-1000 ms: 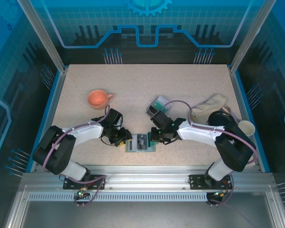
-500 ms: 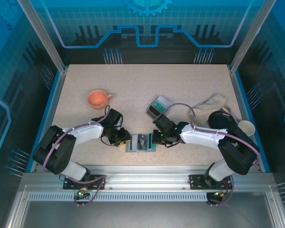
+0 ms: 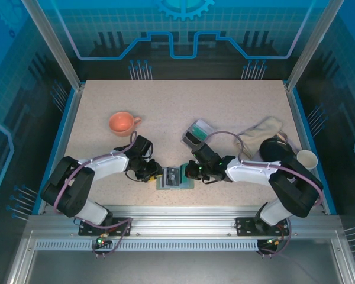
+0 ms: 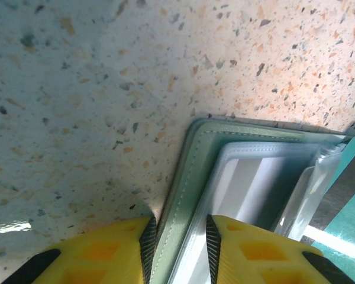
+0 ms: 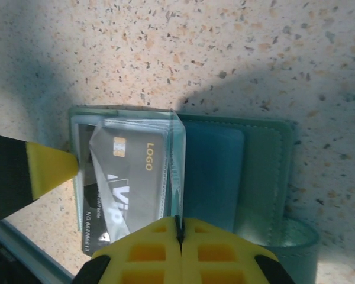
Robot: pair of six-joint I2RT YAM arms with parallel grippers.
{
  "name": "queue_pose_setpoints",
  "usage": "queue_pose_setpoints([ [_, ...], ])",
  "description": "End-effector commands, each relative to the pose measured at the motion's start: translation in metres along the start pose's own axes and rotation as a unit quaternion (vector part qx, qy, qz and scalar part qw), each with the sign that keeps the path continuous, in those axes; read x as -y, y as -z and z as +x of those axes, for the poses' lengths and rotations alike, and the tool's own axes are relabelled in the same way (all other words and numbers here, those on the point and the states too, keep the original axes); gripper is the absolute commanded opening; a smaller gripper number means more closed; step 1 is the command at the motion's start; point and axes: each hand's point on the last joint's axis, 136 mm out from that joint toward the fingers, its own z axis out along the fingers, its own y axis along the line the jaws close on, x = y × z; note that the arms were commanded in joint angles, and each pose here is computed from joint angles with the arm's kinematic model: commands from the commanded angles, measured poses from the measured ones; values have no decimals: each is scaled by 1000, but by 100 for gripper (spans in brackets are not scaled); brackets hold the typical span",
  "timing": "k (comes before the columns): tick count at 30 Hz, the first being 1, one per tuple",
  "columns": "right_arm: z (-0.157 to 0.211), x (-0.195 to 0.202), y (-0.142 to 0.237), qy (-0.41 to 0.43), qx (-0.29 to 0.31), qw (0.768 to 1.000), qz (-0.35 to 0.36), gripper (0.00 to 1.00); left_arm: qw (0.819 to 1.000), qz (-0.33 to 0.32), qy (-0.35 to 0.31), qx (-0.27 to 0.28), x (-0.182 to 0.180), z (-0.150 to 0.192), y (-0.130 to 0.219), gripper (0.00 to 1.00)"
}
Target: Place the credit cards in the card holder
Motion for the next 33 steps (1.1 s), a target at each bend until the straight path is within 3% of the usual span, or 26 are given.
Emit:
queue_pose_setpoints([
  [1,-1,-7,-2,-15,-2,999,-33,3,1000,-11,-6,-4,-7,7,-8,32],
  [12,-16,-28,33,10,25,999,-47,4,1000,-2,-9,11,-1,3,-2,32],
  [19,-16,-59,20,22,-12,996,-90,4,998,11,-17,58,6,-5,20,33],
  [23,-15,-72,10,32,-29,995,-93,4,994,-13,-2,108,-4,-11,42,38],
  [27,-10,-76,-2,36,-57,994,-90,4,988,-18,14,150,-14,-14,60,51],
  [30,-7,-74,-9,33,-69,994,-82,2,988,-3,12,153,-12,-12,63,57],
  [33,-14,-61,1,30,-39,997,-63,2,991,13,-1,134,-5,-9,58,57],
])
